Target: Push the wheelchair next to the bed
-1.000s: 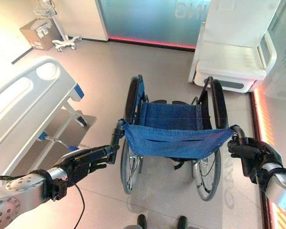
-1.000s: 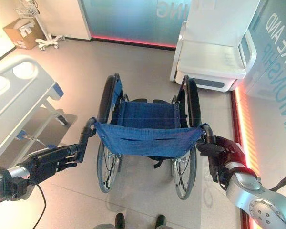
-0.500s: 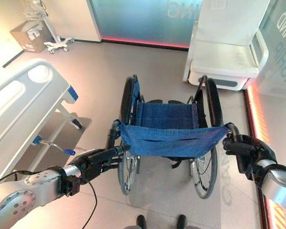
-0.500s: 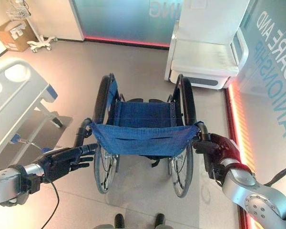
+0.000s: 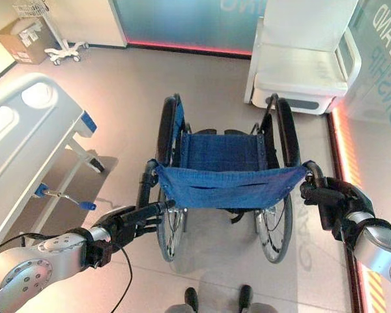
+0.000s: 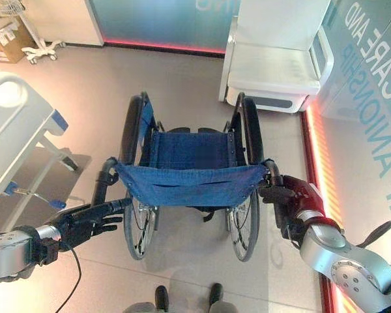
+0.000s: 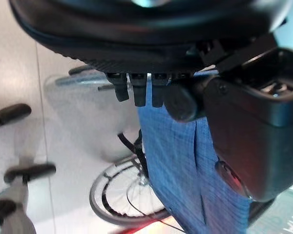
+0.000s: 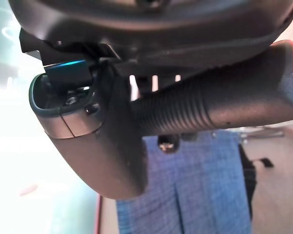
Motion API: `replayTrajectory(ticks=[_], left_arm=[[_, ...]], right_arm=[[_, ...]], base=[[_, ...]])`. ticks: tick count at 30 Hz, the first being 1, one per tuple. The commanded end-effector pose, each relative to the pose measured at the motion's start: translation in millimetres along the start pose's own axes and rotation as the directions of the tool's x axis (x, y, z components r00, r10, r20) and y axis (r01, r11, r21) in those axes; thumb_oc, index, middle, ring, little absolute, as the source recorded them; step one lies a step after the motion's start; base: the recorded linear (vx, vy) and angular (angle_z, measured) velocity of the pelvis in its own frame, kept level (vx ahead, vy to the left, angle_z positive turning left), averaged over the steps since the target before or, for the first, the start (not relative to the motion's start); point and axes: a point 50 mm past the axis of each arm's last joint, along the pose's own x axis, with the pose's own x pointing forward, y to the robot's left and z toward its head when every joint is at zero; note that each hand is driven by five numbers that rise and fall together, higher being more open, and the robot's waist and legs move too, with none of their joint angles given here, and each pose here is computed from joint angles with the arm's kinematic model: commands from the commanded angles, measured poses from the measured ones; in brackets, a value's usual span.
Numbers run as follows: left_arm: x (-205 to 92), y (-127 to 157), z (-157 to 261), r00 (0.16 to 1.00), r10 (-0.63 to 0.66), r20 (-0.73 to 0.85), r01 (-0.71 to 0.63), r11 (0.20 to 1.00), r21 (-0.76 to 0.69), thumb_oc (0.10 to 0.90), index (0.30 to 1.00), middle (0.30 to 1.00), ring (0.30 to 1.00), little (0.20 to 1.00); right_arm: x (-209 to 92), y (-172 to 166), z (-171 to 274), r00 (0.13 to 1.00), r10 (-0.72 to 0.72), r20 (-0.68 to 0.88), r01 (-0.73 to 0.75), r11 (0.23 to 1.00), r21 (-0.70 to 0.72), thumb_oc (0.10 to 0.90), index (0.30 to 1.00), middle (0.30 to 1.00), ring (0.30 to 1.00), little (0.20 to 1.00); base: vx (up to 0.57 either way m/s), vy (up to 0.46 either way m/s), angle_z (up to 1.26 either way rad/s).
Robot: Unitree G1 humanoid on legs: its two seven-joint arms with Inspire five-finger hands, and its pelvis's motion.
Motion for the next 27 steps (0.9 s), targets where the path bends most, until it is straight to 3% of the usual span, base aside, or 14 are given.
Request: replayTrajectory(ticks=[1,5,14,26,27], left_arm=[[-5,-2,45,0.962,-0.061,0.265,0.082,0.994,-0.068,0.8,0.9,0.9,0.9,0.9],[6,-15,48,0.953,-0.115,0.28,0.136,0.989,-0.055,0.8,0.9,0.9,0.9,0.9],[14,-23,59,0.933,-0.12,0.338,0.121,0.993,0.018,0.8,0.9,0.9,0.9,0.9],[8,-9,85,0.887,0.009,0.461,-0.055,0.995,0.088,0.8,0.9,0.9,0.9,0.9],[7,-7,87,0.89,0.009,0.457,-0.054,0.995,0.086,0.604,0.606,0.606,0.606,0.606]], right_arm=[[11,-5,-3,0.998,-0.044,0.054,0.035,0.986,0.164,0.4,0.3,0.3,0.3,0.3],[15,4,-4,0.998,-0.028,0.057,0.019,0.987,0.158,0.4,0.3,0.3,0.3,0.3],[19,12,-7,0.999,-0.027,0.043,0.02,0.988,0.155,0.4,0.3,0.3,0.3,0.3],[24,11,-1,0.999,-0.029,0.044,0.022,0.987,0.157,0.4,0.3,0.3,0.3,0.3],[24,11,0,0.999,-0.029,0.045,0.022,0.987,0.157,0.4,0.3,0.3,0.3,0.3]], base=[[0.0,0.0,0.0],[0.0,0.0,0.0],[0.0,0.0,0.0],[0.0,0.0,0.0],[0.0,0.0,0.0]])
